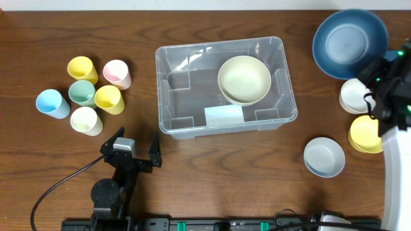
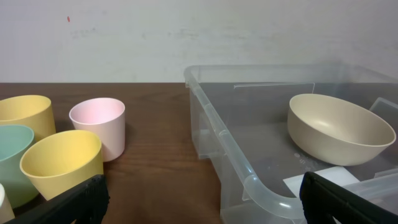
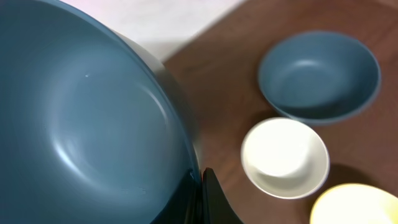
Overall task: Pack container
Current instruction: 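Place the teal bowl into the beige bowl in the container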
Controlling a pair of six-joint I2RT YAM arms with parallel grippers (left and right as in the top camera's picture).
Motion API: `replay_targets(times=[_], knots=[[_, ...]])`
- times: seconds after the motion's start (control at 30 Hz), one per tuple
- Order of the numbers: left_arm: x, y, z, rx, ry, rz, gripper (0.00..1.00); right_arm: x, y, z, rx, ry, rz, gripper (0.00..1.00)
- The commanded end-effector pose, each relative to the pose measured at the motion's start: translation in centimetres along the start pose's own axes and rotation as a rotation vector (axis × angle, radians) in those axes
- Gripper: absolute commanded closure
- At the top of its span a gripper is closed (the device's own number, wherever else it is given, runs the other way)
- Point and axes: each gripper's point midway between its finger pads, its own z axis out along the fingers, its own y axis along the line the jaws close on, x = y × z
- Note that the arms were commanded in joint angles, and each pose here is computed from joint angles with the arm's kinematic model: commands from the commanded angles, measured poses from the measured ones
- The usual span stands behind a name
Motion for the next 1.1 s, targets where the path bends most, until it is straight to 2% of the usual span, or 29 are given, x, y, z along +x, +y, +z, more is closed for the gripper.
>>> replay_targets(times=[0.0, 0.1, 0.23, 0.5, 0.73, 1.07], knots=[[1.6, -0.1, 0.1, 0.012, 0.046, 0.007, 0.02, 0.2, 4.0, -2.8, -0.184, 0.024, -0.052, 0.99], [1.6, -0.1, 0.1, 0.012, 0.046, 0.007, 0.02, 2.4, 7.0, -4.0, -0.302, 0.096, -0.090, 0.99], [1.6, -0.1, 0.1, 0.012, 0.046, 0.007, 0.02, 5.9, 10.3, -4.4, -0.372, 0.180, -0.161, 0.98], [1.6, -0.1, 0.1, 0.012, 0.046, 0.007, 0.02, 12.9, 14.8, -1.9, -0.343, 0.282, -0.315, 0.98], [1.6, -0.1, 0.1, 0.012, 0.046, 0.007, 0.02, 17.7, 15.0, 2.2, -0.242, 0.368, -0.358, 0.99], [1.6, -0.1, 0.1, 0.012, 0.046, 0.007, 0.02, 21.6, 14.0, 6.4, -0.170, 0.455, -0.364, 0.97]])
